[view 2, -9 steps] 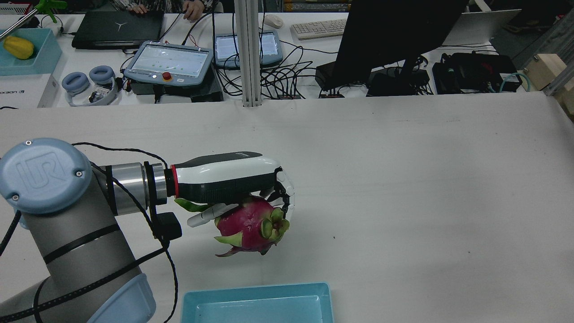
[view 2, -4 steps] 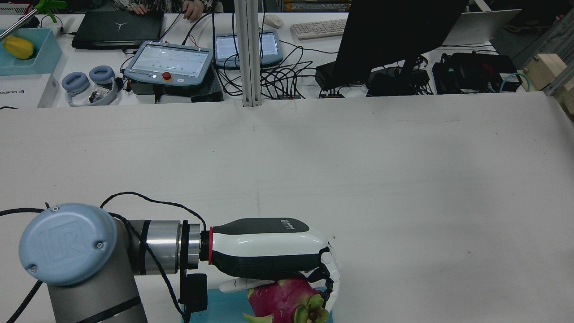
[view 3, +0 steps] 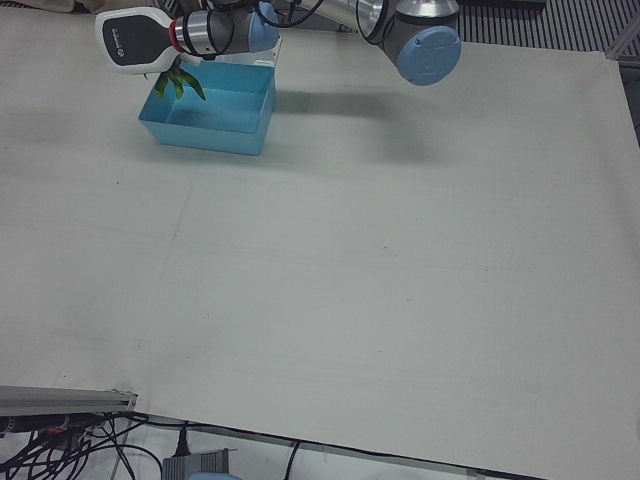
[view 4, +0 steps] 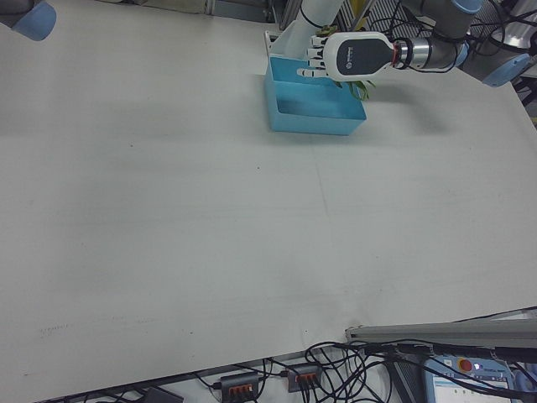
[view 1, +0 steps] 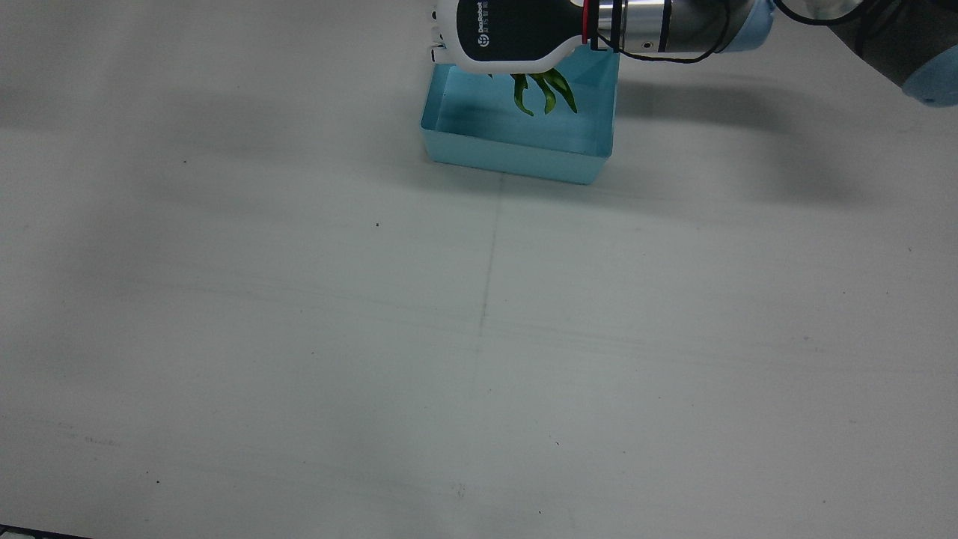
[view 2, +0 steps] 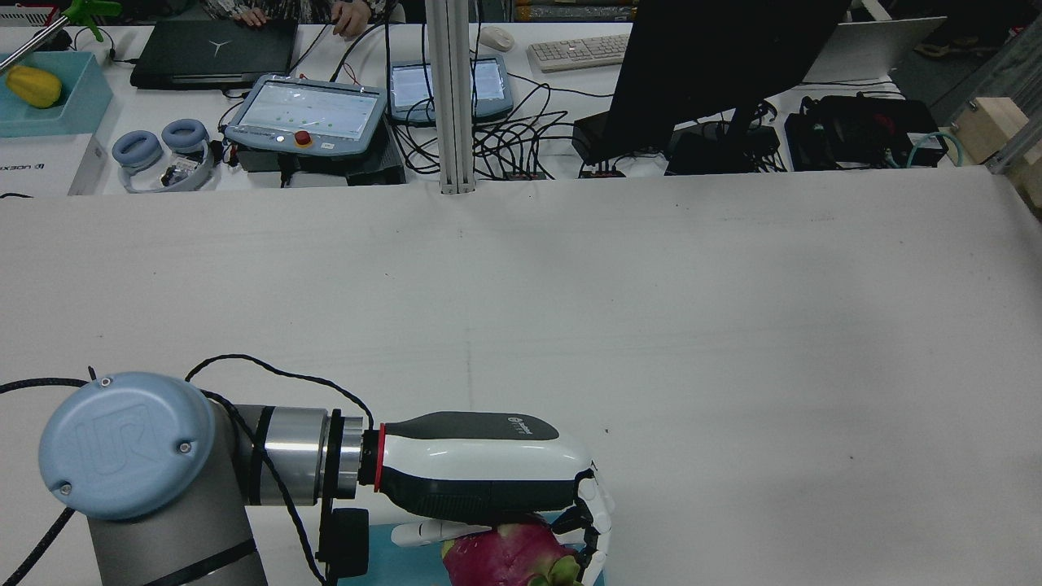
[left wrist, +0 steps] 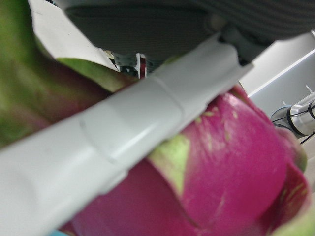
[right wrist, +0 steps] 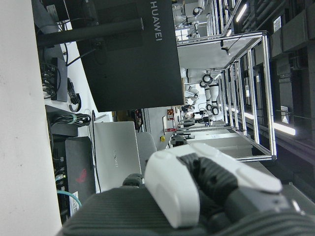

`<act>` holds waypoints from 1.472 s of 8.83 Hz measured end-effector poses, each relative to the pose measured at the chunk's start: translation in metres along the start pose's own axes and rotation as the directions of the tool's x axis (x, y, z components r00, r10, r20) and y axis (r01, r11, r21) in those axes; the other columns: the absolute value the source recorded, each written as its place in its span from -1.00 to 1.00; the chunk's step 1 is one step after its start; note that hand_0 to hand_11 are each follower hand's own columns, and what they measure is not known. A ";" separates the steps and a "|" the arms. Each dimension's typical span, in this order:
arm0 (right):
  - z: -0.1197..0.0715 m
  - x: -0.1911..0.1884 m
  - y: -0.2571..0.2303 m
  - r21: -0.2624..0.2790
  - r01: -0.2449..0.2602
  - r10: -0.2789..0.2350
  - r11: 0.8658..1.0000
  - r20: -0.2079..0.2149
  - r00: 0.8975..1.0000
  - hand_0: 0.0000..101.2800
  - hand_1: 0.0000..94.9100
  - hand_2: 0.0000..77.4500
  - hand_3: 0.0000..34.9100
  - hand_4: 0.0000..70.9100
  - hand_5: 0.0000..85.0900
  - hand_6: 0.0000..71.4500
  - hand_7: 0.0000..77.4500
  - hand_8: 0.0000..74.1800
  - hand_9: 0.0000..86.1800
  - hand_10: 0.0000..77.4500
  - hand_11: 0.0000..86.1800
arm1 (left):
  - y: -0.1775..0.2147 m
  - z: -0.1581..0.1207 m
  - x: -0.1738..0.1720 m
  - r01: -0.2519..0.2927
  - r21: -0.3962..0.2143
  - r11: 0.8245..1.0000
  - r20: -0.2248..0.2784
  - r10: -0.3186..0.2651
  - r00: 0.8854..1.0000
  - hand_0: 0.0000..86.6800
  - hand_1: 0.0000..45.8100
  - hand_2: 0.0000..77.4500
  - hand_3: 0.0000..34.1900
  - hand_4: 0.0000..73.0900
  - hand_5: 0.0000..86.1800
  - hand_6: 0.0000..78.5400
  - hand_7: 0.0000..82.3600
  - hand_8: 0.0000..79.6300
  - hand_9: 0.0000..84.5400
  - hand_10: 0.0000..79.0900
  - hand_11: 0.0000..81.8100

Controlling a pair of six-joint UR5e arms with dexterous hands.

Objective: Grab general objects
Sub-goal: 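Lower the dragon fruit into the blue tray and open the left hand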

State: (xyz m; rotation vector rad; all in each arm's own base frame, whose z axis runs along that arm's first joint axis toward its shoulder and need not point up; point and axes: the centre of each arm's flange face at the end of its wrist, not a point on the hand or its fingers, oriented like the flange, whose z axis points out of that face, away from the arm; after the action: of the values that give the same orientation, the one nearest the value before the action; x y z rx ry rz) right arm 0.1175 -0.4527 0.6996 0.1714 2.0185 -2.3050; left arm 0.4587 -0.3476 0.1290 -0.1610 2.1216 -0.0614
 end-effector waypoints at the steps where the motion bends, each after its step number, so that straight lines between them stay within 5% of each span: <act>1: 0.000 0.000 0.000 0.000 0.000 0.000 1.000 0.000 1.000 -1.00 1.00 1.00 -1.00 -1.00 -1.00 -1.00 -1.00 -1.00 -0.99 -1.00 -0.99 | 0.000 -0.001 0.000 0.001 -0.002 1.000 0.004 -0.001 1.000 0.80 -1.00 -1.00 -1.00 0.37 -0.22 0.40 0.70 -0.10 0.23 -0.41 -0.79; 2: 0.000 0.000 0.000 0.000 0.000 0.000 1.000 0.000 1.000 -1.00 1.00 1.00 -1.00 -1.00 -1.00 -1.00 -1.00 -1.00 -0.99 -1.00 -0.99 | -0.001 -0.002 0.001 0.000 -0.003 1.000 0.006 0.000 1.000 0.80 -1.00 -1.00 -1.00 0.37 -0.22 0.40 0.70 -0.44 -0.01 -0.42 -0.88; 3: 0.000 0.000 0.000 0.000 0.000 0.000 1.000 0.000 1.000 -1.00 1.00 1.00 -1.00 -1.00 -1.00 -1.00 -1.00 -1.00 -0.99 -1.00 -0.99 | 0.000 -0.004 0.003 -0.002 -0.008 1.000 0.006 0.002 1.000 0.80 -1.00 -1.00 -1.00 0.37 -0.22 0.40 0.70 -0.44 -0.01 -0.42 -0.88; 4: 0.000 0.000 -0.001 0.002 -0.001 0.001 1.000 0.000 1.000 -1.00 1.00 1.00 -1.00 -1.00 -1.00 -1.00 -1.00 -1.00 -0.99 -1.00 -0.99 | 0.000 -0.005 0.004 -0.006 -0.018 1.000 0.008 0.006 1.000 0.83 -1.00 -1.00 -1.00 0.25 -0.16 0.32 0.70 -0.81 -0.28 -0.41 -0.96; 6: 0.000 0.000 -0.001 0.001 -0.001 0.001 1.000 0.000 1.000 -1.00 1.00 1.00 -1.00 -1.00 -1.00 -1.00 -1.00 -1.00 -0.99 -1.00 -0.99 | -0.004 -0.010 0.008 -0.018 -0.028 0.999 0.006 0.019 1.000 0.84 -1.00 -1.00 -1.00 -0.27 0.19 -0.04 0.54 -0.93 -0.81 -0.41 -0.97; 7: 0.000 0.000 0.000 0.001 -0.001 0.001 1.000 0.000 1.000 -1.00 1.00 1.00 -1.00 -1.00 -1.00 -1.00 -1.00 -1.00 -0.99 -1.00 -0.99 | -0.005 -0.011 0.009 -0.023 -0.031 0.999 0.003 0.023 1.000 0.84 -1.00 -1.00 -1.00 -0.67 0.62 -0.35 0.52 -0.96 -0.85 -0.41 -0.97; 8: 0.000 0.000 0.000 0.000 -0.001 0.001 1.000 0.000 1.000 -1.00 1.00 1.00 -1.00 -1.00 -1.00 -1.00 -1.00 -1.00 -0.99 -1.00 -0.99 | -0.005 -0.011 0.010 -0.026 -0.040 0.999 -0.002 0.026 1.000 0.84 -1.00 -1.00 -1.00 -0.66 0.67 -0.26 0.66 -0.96 -0.75 -0.41 -0.97; 9: 0.000 0.000 0.000 0.000 -0.001 0.001 1.000 0.000 1.000 -1.00 1.00 1.00 -1.00 -1.00 -1.00 -1.00 -1.00 -1.00 -0.99 -1.00 -0.99 | -0.004 -0.010 0.010 -0.029 -0.056 0.998 -0.004 0.029 1.000 0.84 -1.00 -1.00 -1.00 -0.40 0.97 -0.14 0.66 -0.85 -0.64 -0.41 -0.97; 10: 0.000 0.000 0.000 0.000 -0.001 0.001 1.000 0.000 1.000 -1.00 1.00 1.00 -1.00 -1.00 -1.00 -1.00 -1.00 -1.00 -0.99 -1.00 -0.99 | -0.003 -0.010 0.011 -0.031 -0.069 0.997 -0.005 0.031 1.000 0.84 -1.00 -1.00 -1.00 -0.16 0.97 0.00 0.64 -0.79 -0.57 -0.41 -0.97; 13: 0.000 0.000 -0.001 0.001 0.000 0.000 1.000 0.000 1.000 -1.00 1.00 1.00 -1.00 -1.00 -1.00 -1.00 -1.00 -1.00 -0.99 -1.00 -0.99 | -0.001 -0.008 0.012 -0.033 -0.087 0.996 -0.016 0.031 0.999 0.84 -1.00 -1.00 -1.00 0.01 0.75 0.18 0.66 -0.79 -0.57 -0.41 -0.97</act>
State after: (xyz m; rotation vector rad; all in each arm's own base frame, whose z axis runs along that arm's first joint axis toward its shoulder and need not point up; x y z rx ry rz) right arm 0.1175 -0.4525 0.7002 0.1718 2.0168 -2.3059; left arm 0.4461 -0.3506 0.1236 -0.1786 2.1418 0.0490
